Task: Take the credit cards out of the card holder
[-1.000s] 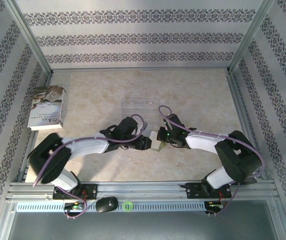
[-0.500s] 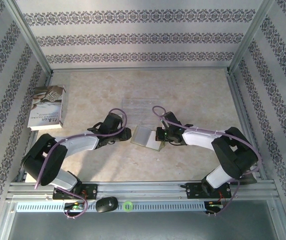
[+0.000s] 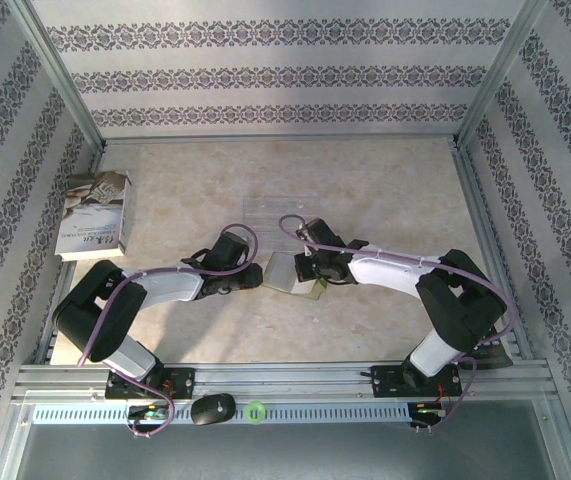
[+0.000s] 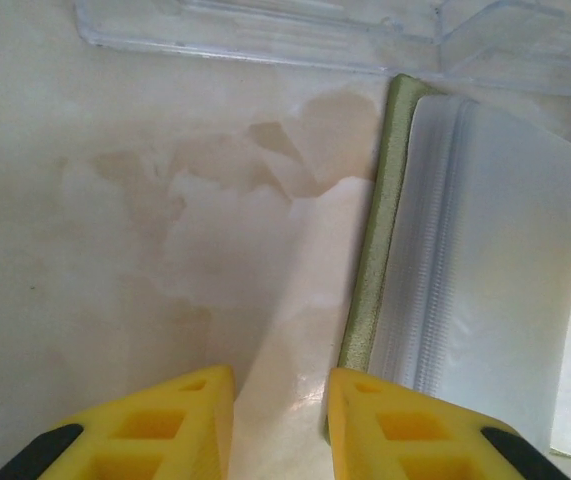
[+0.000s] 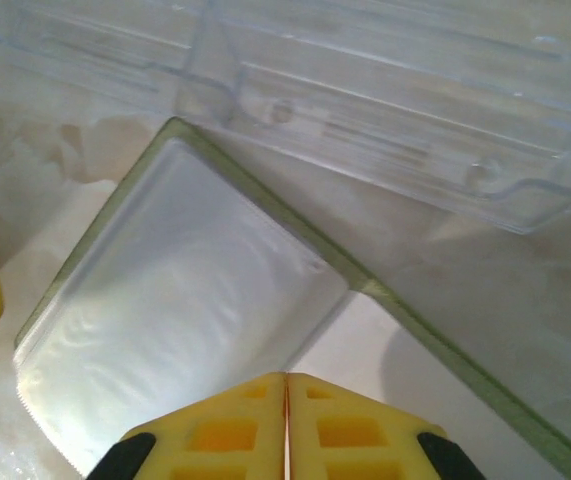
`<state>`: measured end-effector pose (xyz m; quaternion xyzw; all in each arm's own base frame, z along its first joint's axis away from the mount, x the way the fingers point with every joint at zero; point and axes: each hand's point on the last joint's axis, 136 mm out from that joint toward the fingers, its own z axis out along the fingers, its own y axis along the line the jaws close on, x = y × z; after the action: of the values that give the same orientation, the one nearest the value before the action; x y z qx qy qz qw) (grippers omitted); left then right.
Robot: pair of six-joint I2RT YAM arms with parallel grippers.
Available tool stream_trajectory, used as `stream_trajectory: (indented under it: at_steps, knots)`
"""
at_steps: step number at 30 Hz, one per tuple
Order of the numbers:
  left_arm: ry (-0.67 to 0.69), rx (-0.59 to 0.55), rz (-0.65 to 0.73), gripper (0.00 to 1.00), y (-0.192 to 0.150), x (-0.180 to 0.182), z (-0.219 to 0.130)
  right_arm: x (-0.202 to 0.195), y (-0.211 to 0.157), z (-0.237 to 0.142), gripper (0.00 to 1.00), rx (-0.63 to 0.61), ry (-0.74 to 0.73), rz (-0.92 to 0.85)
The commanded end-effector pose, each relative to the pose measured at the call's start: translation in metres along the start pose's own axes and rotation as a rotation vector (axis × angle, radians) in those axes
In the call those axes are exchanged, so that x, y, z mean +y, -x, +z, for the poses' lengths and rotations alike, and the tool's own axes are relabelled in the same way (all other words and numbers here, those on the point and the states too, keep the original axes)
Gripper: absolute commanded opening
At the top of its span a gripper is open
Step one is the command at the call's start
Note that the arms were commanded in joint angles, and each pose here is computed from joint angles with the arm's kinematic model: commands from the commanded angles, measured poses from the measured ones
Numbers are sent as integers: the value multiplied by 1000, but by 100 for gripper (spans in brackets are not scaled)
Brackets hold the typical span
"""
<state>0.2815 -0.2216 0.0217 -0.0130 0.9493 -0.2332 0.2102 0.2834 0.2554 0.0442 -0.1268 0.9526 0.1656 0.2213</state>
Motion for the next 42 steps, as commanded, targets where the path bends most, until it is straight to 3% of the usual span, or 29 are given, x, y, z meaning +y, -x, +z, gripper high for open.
stream_trajectory:
  at_steps: [1, 4, 8, 17, 23, 25, 42]
  knots:
    - [-73, 136, 29, 31, -36, -23, 10, 6, 4, -5, 16, -21, -42, -53]
    - [-69, 151, 33, 31, -39, -26, 4, 20, 9, -12, 27, -55, -32, -68]
    - [-9, 58, 35, 37, -30, -12, -27, 36, 14, -15, 44, -93, -34, -85]
    - [77, -142, 13, 60, -12, 23, -81, 42, 9, 5, 59, -47, -140, -118]
    - [79, -206, 33, 91, -4, 25, -97, 39, 1, 18, 67, 10, -217, -149]
    - [80, -215, 40, 97, -3, 26, -99, 41, 1, 20, 71, 17, -225, -167]
    - [56, -343, 38, 100, 9, 28, -125, 38, -28, 43, 63, 141, -243, -205]
